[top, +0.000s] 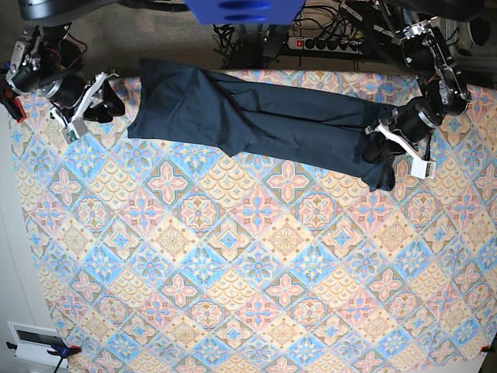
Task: Layout the t-shirt on the table in an organized manner, then fold the t-shirt properly
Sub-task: 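Carry the held strip end with the left gripper toward the right gripper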
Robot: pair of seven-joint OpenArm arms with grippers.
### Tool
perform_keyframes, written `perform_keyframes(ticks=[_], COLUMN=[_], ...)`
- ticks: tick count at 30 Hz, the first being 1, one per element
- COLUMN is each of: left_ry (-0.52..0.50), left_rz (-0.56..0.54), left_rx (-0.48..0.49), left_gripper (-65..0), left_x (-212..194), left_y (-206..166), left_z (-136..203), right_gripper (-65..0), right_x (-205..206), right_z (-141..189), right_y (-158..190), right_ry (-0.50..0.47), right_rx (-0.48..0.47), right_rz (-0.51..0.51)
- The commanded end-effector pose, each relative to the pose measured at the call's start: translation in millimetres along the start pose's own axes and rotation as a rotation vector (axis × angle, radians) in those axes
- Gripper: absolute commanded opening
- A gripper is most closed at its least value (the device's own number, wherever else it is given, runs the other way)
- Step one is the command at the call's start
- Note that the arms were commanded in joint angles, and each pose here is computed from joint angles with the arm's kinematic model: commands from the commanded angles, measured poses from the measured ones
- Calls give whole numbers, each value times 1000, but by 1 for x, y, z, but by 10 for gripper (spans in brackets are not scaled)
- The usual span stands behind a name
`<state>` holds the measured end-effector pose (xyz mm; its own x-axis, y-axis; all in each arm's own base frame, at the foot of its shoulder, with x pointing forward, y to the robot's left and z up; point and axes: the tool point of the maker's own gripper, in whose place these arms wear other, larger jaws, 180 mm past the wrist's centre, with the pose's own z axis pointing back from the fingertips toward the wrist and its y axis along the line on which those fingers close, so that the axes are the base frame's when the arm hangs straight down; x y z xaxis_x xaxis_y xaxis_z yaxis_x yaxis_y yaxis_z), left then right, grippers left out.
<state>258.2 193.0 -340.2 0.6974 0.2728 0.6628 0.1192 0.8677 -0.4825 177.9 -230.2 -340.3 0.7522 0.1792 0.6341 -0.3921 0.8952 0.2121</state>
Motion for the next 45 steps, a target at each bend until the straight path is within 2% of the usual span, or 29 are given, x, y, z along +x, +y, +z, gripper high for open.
perform_keyframes(ticks=[1,5,11,17,21,29,34,39,45], left_ry=[-35,-37,20,117,154,160,161,142,109], left_rz=[-14,20,-3,63,66,25,-22,-81,-84], left_rx=[-18,-40,-127,-166,-191,-237,-271,-393,-345], left_gripper=[-648,-647,-646,-646,-641,-529,-477,-449,-450], left_x=[10,3,-10,-38,-48,-41,-39,-29,-11], left_y=[-6,-14,-44,-43,-50,-66,-81,-104,-69], left_z=[1,-5,-25,-49,-56,-64,-62,-43,-20], right_gripper=[-460,-460,-460,-460,-460,-460,-460,-460,-460], right_x=[10,12,11,11,10,11,11,10,8], right_z=[9,19,19,18,18,18,18,17,14], right_y=[-7,-18,-19,-17,-17,-16,-16,-16,-11], right_ry=[-34,-47,-44,-40,-39,-41,-41,-40,-48], right_rx=[-22,-64,-67,-60,-60,-57,-57,-57,-47], right_rz=[18,6,6,8,7,7,7,6,-15])
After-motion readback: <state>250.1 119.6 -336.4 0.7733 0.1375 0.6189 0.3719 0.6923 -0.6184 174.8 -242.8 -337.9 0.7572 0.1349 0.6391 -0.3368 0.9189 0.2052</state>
